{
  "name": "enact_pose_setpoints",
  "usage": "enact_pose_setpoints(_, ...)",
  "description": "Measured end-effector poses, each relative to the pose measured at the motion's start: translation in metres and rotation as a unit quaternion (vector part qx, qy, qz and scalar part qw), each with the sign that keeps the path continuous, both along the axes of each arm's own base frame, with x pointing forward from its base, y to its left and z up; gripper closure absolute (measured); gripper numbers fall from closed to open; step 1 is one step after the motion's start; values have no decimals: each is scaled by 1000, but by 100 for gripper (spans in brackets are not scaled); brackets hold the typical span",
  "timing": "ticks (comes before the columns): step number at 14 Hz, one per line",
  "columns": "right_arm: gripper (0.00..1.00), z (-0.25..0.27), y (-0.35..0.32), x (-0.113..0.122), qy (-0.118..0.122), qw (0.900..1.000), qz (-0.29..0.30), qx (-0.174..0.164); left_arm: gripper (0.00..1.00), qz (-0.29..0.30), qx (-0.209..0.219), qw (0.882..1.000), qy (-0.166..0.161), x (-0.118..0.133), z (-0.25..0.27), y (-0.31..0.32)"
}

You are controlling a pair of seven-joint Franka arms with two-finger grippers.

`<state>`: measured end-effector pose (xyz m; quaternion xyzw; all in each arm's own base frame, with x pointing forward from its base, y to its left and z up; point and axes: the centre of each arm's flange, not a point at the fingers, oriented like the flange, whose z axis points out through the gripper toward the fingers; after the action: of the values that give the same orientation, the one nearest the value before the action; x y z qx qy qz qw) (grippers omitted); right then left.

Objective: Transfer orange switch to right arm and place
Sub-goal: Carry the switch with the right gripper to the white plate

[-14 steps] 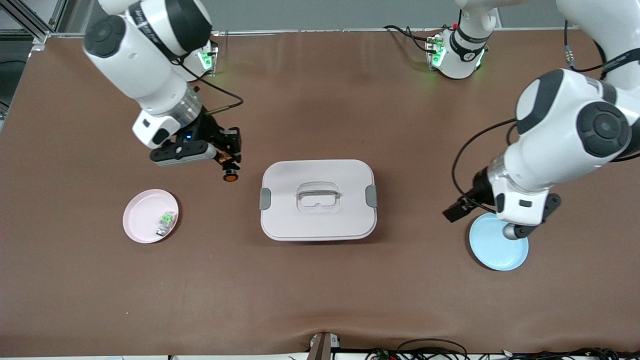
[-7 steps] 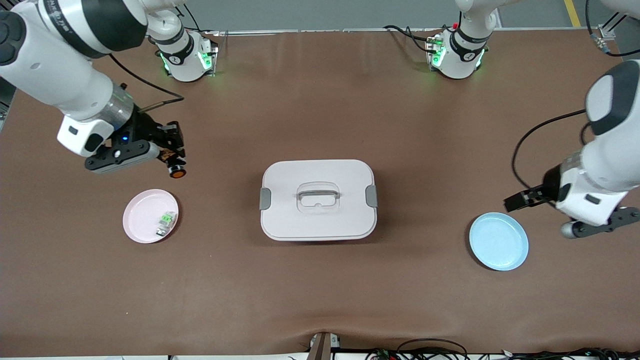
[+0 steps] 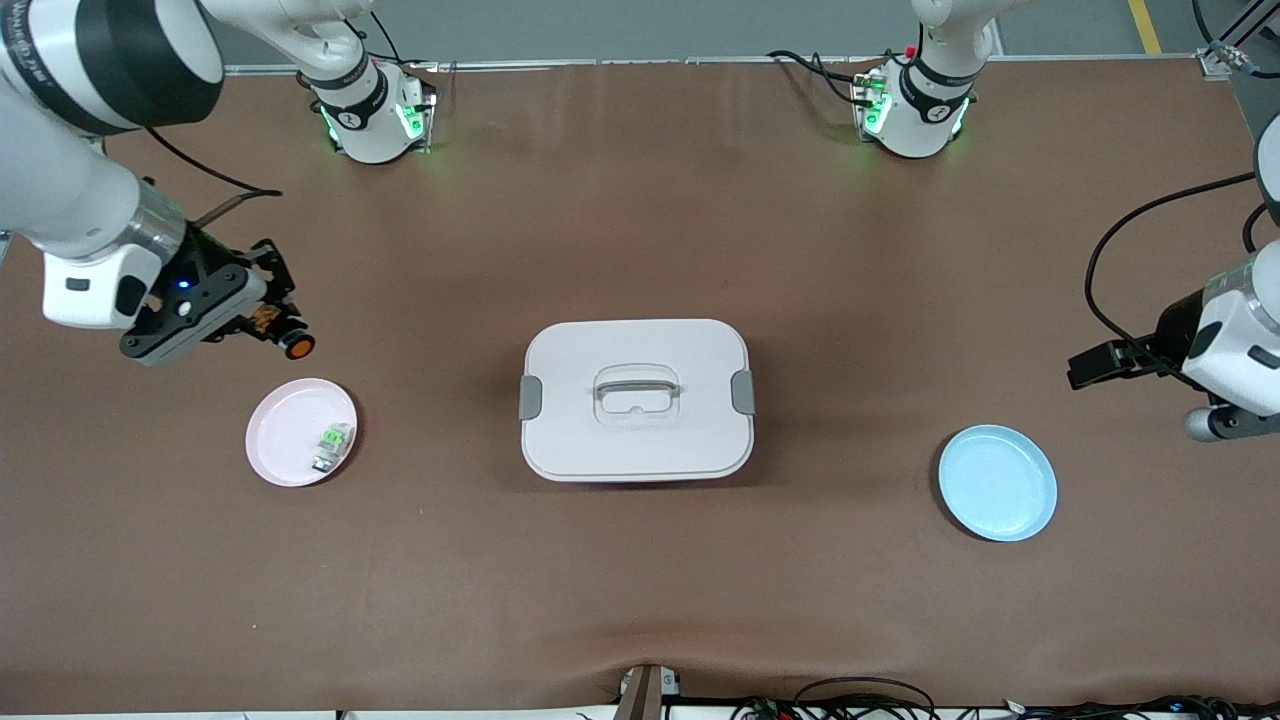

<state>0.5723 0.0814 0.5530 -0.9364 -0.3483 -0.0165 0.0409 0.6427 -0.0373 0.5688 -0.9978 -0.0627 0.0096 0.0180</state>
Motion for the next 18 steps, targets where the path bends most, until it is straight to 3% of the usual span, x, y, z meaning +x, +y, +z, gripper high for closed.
enact_pose_setpoints(4,59,0,-29,5,-15,995,101,-21,0,-8,11,1000,-1,-15,23,-5)
enact_pose_setpoints(10,59,-19,-66,12,-34,971,232,-40,0,-35,15,999,3,-46,42,-17)
enact_pose_setpoints(16,59,-86,-91,8,-39,959,278,-44,0,-31,11,999,-5,-93,41,-19)
enact_pose_setpoints(18,59,-105,-98,2,-30,958,284,-41,0,-36,8,999,-6,-103,44,-22)
